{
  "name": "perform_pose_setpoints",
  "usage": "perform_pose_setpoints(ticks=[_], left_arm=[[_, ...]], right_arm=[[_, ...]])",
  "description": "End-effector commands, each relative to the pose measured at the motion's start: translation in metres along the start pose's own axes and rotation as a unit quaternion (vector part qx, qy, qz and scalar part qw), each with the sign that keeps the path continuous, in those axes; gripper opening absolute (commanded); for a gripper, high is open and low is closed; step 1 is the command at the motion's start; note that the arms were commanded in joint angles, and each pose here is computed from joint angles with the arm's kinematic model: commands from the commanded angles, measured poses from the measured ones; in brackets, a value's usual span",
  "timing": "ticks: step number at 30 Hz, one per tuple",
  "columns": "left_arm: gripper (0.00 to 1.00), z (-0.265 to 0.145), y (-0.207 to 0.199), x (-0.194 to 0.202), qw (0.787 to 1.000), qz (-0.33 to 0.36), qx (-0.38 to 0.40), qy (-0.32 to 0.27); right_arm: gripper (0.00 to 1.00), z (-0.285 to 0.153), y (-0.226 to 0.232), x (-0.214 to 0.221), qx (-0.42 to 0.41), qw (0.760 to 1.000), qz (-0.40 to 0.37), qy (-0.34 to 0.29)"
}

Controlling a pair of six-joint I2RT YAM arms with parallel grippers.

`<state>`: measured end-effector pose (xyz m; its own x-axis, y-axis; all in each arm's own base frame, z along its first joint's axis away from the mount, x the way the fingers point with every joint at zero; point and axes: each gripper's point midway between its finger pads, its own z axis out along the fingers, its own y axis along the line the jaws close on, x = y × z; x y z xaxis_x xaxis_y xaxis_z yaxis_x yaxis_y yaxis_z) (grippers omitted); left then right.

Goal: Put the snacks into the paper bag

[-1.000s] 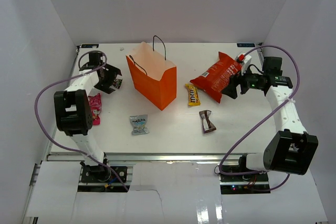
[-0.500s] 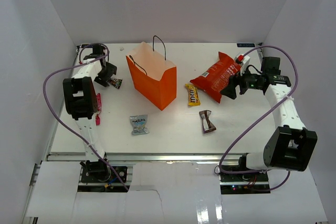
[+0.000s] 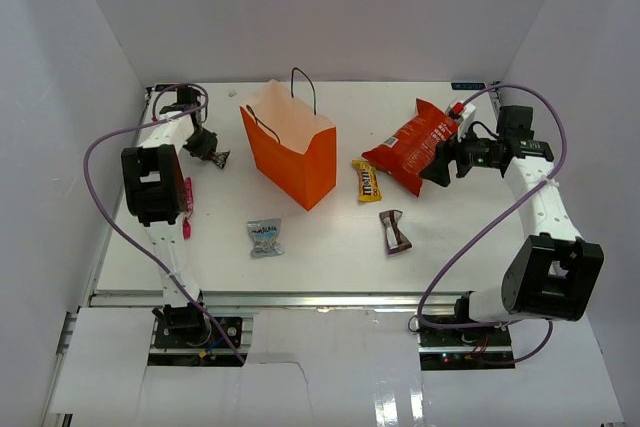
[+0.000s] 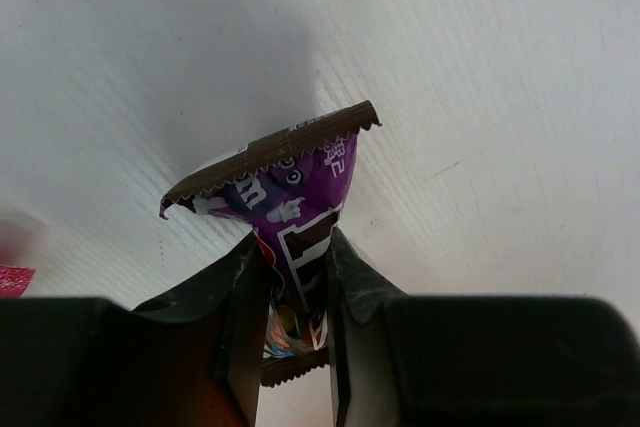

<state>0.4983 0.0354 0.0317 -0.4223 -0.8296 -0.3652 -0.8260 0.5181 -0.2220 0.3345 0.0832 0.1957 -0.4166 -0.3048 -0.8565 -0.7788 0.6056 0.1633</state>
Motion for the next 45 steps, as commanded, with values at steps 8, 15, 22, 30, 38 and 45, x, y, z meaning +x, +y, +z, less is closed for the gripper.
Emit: perform_pose_setpoints(ticks=[8,15,22,30,38,45], left_arm=[[0.24,-0.114,-0.012,-0.039,0.991,0.017,0.108,-0.080],[0.22,-0.230,-0.019,-0.052,0.965,0.008,0.223,-0.134],[0.20,-0.339,-0.045,-0.048,0.924,-0.001,0.354,-0.145],[0.20,-0.422,-0.098,-0.006,0.878,0.030,0.465,-0.105],[0.21,-0.432,-0.140,0.040,0.867,0.063,0.490,-0.065],[0.22,-0.405,-0.146,0.080,0.884,0.073,0.461,-0.036]], right_arm=[[0.91,-0.006,0.003,-0.023,-0.005,0.999,-0.022,-0.026],[0.91,-0.007,0.005,-0.028,-0.012,0.999,-0.022,-0.033],[0.91,-0.006,0.005,-0.032,-0.017,0.999,-0.023,-0.038],[0.91,-0.008,0.008,-0.035,-0.019,0.999,-0.025,-0.043],[0.91,-0.009,0.016,-0.028,-0.023,0.998,-0.023,-0.044],[0.91,-0.012,0.020,-0.025,-0.017,0.999,-0.027,-0.042]])
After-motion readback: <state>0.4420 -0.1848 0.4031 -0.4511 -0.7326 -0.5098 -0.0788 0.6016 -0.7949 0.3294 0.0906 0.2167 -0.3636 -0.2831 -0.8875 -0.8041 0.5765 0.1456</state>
